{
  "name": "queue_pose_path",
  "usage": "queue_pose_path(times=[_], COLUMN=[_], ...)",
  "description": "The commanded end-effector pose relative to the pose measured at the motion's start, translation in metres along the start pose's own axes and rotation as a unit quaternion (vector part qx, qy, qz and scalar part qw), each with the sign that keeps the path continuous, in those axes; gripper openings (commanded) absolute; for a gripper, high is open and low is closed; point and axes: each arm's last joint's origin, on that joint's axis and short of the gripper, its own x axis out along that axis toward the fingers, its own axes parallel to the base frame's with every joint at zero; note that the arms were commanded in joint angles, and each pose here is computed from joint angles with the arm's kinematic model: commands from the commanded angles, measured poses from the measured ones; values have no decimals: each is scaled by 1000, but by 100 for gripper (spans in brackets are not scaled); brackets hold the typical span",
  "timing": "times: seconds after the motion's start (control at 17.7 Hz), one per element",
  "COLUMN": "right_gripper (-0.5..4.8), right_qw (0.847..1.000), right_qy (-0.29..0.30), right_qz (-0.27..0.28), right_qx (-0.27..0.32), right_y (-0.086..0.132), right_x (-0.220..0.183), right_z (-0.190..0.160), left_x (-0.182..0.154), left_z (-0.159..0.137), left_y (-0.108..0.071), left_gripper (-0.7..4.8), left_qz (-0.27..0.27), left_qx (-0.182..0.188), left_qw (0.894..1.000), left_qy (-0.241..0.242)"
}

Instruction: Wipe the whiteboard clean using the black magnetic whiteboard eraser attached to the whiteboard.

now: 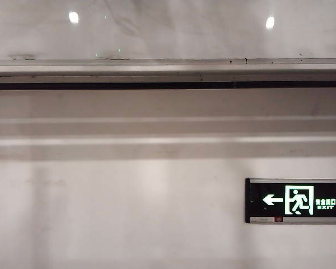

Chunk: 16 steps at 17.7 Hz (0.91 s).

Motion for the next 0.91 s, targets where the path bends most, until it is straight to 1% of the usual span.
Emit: queue_pose_path(times=[0.06, 0.23, 0.34, 0.4, 0.51, 0.62, 0.68, 0.74, 0.79, 0.85, 0.91], right_gripper=[-5, -5, -5, -5, -5, -5, -5, -5, -5, -5, -5], right_qw=[1000, 1000, 1000, 1000, 1000, 1000, 1000, 1000, 1000, 1000, 1000], right_qy=[-4, -2, -2, -2, 4, 8, 9, 10, 10, 10, 10], right_qz=[-1, 1, 1, 1, 6, 10, 11, 11, 11, 11, 12], right_qx=[3, 1, 2, 3, -1, -4, -4, -5, -5, -5, -5], right_y=[-2, -1, -1, -1, -1, -1, -1, -1, -1, -1, -1], right_x=[-1, -1, -1, -1, -1, -2, -2, -2, -2, -2, -2], right_z=[2, 2, 2, 2, 1, 1, 1, 1, 1, 1, 1], left_x=[5, 6, 8, 11, 14, 15, 15, 14, 13, 12, 11], left_z=[-9, -12, -17, -22, -28, -27, -25, -21, -15, -10, -5], left_y=[-3, -27, -40, -43, -49, -46, -46, -45, -40, -40, -38], left_gripper=[110, 111, 111, 111, 111, 111, 111, 111, 111, 111, 111], left_qz=[5, -35, -56, -79, -85, -49, -41, -40, -36, -37, -33], left_qx=[7, 58, 70, 70, 68, 66, 65, 59, 40, 32, 31], left_qw=[1000, 998, 996, 994, 994, 997, 997, 997, 998, 999, 999], left_qy=[11, 13, 13, 16, 18, 13, 3, -5, -11, -18, -24])
